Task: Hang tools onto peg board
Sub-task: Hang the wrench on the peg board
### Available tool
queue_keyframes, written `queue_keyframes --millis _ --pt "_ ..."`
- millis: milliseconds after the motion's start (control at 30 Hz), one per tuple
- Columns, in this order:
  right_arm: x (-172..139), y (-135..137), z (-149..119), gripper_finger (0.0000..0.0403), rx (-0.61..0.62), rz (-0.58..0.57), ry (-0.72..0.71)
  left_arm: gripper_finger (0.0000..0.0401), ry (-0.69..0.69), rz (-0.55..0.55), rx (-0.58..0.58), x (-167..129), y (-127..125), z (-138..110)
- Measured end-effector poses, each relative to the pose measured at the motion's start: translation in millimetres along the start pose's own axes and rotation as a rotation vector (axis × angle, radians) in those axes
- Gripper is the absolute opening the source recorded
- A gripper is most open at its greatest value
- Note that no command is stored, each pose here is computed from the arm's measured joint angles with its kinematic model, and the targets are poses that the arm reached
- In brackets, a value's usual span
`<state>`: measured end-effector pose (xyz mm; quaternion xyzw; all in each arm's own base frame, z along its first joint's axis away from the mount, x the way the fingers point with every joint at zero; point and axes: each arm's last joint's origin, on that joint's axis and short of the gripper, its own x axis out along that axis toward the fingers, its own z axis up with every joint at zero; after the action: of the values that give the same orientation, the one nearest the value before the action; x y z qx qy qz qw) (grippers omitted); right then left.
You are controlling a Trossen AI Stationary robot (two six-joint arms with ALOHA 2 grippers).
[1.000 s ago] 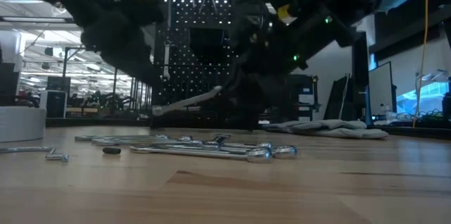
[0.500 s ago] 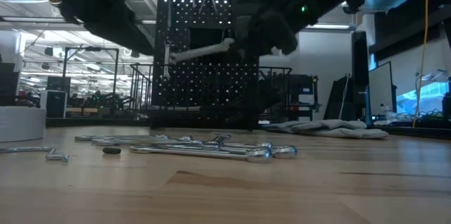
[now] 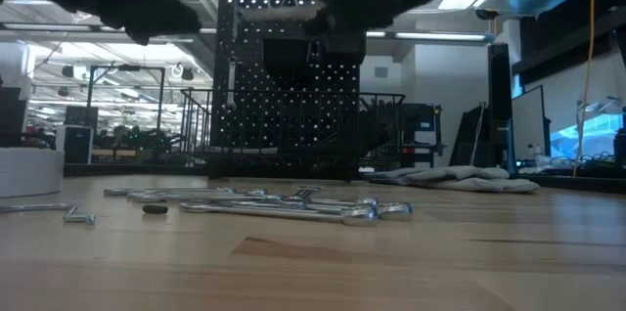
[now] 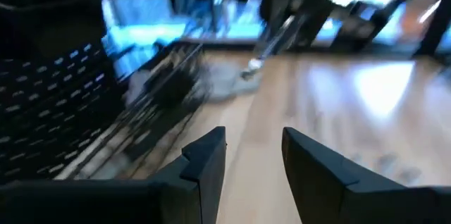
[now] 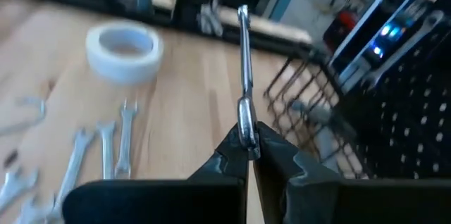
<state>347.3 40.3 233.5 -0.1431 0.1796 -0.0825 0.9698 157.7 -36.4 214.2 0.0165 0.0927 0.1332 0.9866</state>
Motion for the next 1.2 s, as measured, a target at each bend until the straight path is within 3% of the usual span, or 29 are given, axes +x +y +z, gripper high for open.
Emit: queue_keyframes --millis 200,500,933,1200 --pt "1 -3 19 0.0011 0.088 -0.006 -0.222 0.0134 -0.225 -0.063 -0.145 -10 10 -10" --pt "9 1 32 0.0011 0.180 0.034 -0.542 0.0134 -0.431 -0.059 -0.123 -6 6 14" --pt "12 3 31 0.0014 0.203 0.058 -0.616 0.0134 -0.469 -0.074 -0.039 38 -26 65" --pt "12 3 32 0.0014 0.203 0.063 -0.628 0.0134 -0.499 -0.109 -0.041 56 -40 79"
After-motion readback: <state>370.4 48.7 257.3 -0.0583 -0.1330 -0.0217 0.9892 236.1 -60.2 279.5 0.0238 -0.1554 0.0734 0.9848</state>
